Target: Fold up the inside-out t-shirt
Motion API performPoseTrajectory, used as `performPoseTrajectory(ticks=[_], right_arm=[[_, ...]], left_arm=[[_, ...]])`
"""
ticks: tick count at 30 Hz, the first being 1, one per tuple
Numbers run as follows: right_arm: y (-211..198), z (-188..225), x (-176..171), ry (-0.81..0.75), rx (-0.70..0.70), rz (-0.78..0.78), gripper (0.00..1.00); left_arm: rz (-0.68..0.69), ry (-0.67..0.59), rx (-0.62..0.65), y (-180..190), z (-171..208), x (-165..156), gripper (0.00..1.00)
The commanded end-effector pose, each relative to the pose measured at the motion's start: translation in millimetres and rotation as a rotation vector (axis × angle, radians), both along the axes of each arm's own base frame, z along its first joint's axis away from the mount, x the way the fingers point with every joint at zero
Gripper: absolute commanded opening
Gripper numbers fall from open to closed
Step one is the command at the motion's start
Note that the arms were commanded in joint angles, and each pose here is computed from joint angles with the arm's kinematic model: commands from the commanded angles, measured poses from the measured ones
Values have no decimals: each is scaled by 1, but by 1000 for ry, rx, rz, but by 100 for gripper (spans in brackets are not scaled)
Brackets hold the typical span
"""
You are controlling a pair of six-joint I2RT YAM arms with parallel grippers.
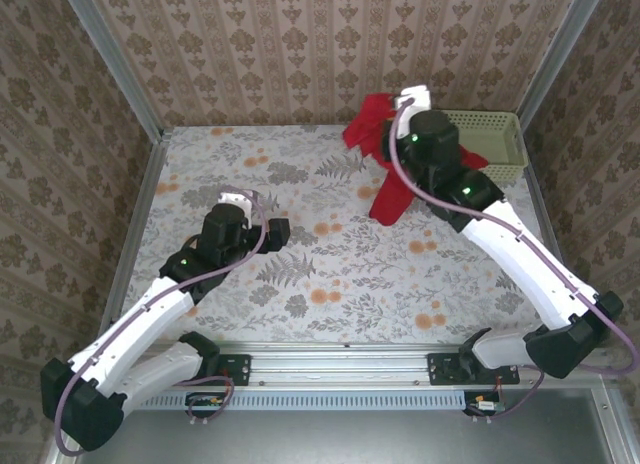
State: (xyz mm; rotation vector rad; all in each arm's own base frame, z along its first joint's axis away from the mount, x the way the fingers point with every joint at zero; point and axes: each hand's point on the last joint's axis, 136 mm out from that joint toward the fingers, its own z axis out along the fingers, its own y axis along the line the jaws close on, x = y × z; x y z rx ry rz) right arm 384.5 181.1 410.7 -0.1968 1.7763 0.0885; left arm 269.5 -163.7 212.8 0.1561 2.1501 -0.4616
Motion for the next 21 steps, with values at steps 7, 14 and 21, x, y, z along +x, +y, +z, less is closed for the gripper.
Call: performPoseTrajectory(ticks=[7,14,21], right_arm=[[96,-75,-32,158,-39,204,0],[124,-144,-31,316,-14,227,0],[117,-188,-31,429,-54,199,49]], left_arm=[[35,-4,10,10,-5,-6,100],[-7,4,-9,2,-10,-7,100],[-92,-3,-66,-16,-9,-10,100]])
